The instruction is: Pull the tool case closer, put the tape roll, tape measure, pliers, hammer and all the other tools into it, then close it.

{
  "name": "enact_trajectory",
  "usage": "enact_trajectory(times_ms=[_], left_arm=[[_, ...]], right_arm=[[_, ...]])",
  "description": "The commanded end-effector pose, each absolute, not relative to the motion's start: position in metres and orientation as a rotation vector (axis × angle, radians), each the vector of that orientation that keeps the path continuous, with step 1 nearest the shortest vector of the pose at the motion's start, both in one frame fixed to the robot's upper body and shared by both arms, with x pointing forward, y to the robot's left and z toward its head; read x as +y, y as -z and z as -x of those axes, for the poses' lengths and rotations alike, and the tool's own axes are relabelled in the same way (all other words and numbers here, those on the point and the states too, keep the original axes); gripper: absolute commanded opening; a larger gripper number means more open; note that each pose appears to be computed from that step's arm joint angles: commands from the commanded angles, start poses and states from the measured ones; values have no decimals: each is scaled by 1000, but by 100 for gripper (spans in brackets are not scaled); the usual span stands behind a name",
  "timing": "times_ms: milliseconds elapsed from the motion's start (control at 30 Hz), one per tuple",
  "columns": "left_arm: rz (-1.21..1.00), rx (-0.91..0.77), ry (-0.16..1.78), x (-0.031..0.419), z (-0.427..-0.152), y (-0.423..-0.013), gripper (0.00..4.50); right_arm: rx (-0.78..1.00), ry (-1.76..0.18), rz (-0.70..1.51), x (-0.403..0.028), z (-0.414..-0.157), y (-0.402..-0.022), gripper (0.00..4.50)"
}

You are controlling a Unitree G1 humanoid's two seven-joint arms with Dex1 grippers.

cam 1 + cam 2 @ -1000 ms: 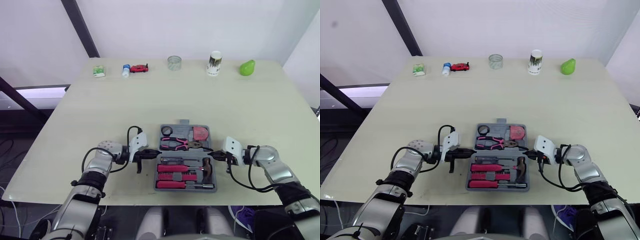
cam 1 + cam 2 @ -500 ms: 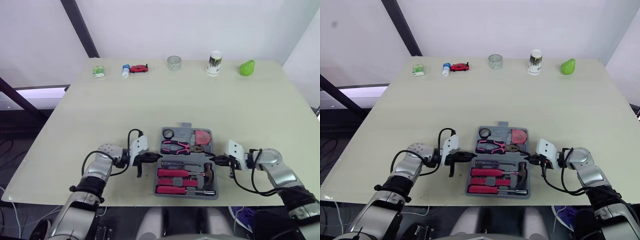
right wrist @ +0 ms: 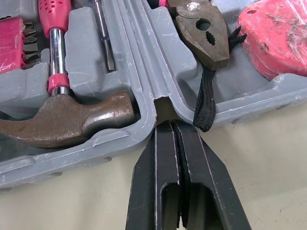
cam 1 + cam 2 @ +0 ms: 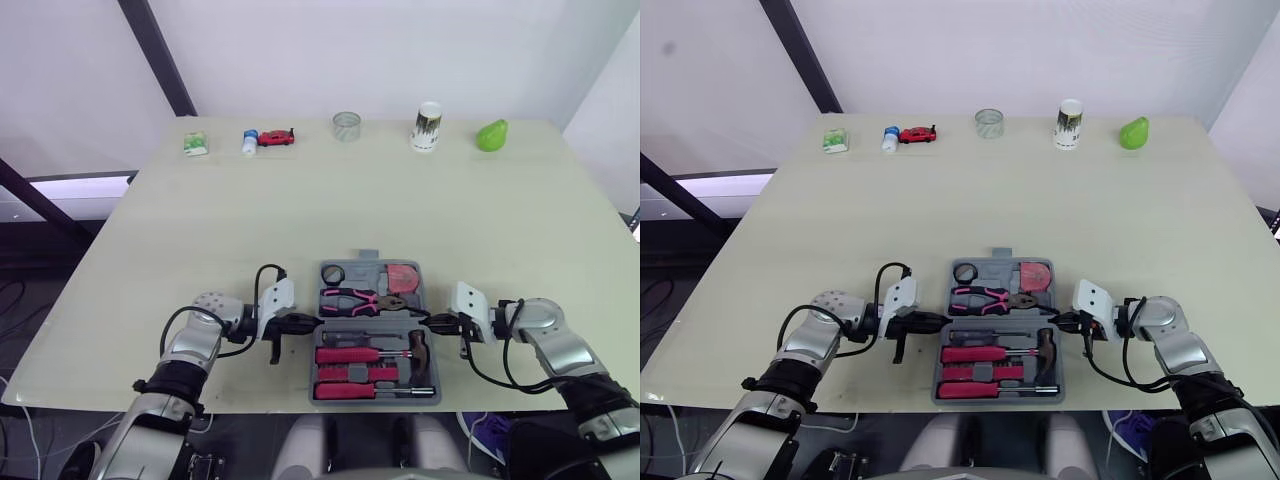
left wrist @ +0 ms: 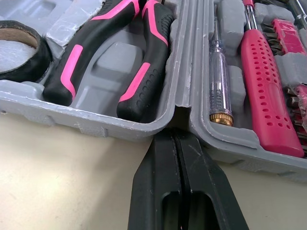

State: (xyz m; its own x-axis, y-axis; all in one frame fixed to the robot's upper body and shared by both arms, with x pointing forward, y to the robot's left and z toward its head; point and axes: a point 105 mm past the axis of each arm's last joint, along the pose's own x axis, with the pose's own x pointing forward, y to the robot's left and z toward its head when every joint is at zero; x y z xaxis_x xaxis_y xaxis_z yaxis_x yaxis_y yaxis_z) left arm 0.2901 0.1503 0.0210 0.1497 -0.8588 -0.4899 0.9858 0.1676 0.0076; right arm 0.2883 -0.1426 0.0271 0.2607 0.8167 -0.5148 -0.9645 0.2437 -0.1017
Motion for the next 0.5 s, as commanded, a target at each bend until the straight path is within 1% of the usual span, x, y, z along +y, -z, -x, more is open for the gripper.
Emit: enact_trajectory(times_ms=[33, 267, 500], left_arm=[[-351, 528, 1494, 136, -264, 5, 0], [-351, 531, 1503, 135, -264, 6, 0], [-343, 543, 1518, 135, -259, 6, 0]], right_arm=[[326, -1332, 429, -126, -282, -39, 3], [333, -1332, 424, -127, -281, -38, 3], [325, -1305, 441, -128, -285, -38, 3]])
